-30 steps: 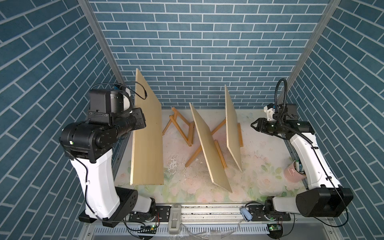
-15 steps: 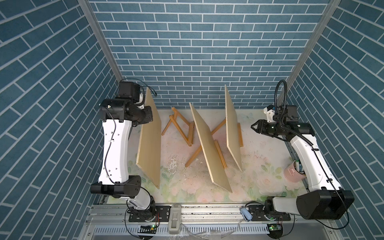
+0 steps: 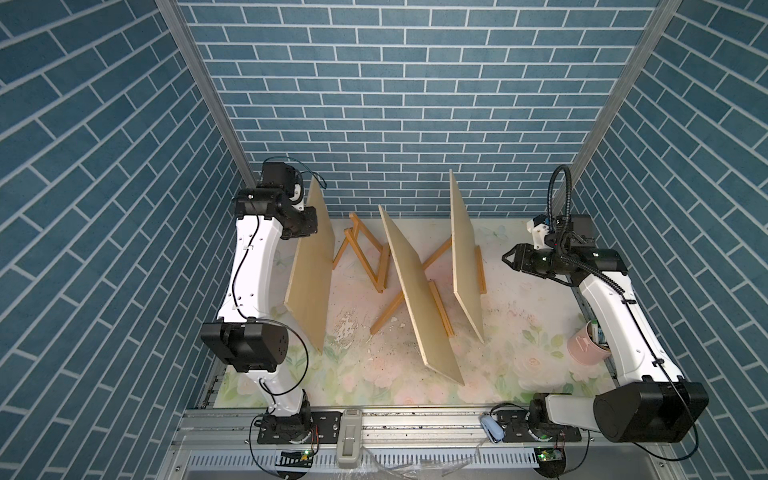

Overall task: Disassemble the easel
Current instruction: Place the drawing board at the center of the board.

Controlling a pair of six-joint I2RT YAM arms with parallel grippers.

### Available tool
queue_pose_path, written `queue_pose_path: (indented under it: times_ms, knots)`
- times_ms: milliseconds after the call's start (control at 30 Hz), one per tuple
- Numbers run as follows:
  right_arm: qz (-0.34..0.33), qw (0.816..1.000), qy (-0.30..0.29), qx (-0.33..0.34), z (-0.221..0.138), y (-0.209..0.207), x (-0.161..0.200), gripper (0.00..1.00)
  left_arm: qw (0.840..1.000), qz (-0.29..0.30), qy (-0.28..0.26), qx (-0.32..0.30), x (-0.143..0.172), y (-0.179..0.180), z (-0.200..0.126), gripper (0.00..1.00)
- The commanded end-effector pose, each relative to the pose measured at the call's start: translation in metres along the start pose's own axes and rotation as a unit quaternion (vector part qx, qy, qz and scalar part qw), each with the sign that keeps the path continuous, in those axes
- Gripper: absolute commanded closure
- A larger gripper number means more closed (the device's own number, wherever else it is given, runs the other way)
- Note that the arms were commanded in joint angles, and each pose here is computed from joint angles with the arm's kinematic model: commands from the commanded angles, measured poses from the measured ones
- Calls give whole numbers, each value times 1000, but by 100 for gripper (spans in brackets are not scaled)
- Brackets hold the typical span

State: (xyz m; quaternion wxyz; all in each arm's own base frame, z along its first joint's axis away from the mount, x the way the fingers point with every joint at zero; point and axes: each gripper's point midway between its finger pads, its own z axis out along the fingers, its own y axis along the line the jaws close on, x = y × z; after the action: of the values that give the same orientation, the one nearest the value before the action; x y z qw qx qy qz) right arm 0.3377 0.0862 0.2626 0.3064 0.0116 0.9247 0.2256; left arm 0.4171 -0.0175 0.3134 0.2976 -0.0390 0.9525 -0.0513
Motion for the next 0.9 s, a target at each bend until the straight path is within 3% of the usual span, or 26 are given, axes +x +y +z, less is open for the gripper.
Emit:
queue_pose_path:
  times_ms: [0, 200, 433, 667, 867]
  knots:
    - [-1, 1000, -6, 5, -7, 1, 4, 49, 995, -3, -69, 75, -30, -28, -16, 100]
    - [7, 1000, -3, 7, -4, -2, 8, 49, 990, -16, -51, 129, -20, -44, -1, 100]
    - [10, 1000, -2, 1, -3, 0, 8, 49, 991, -13, -29, 129, -6, -40, 15, 100]
    - [12, 1000, 2, 1, -2, 0, 10, 49, 981, -43, -31, 189, 2, -41, 30, 100]
    - [12, 1000, 3, 1, -2, 0, 9, 49, 981, -60, -19, 185, 13, -28, 41, 100]
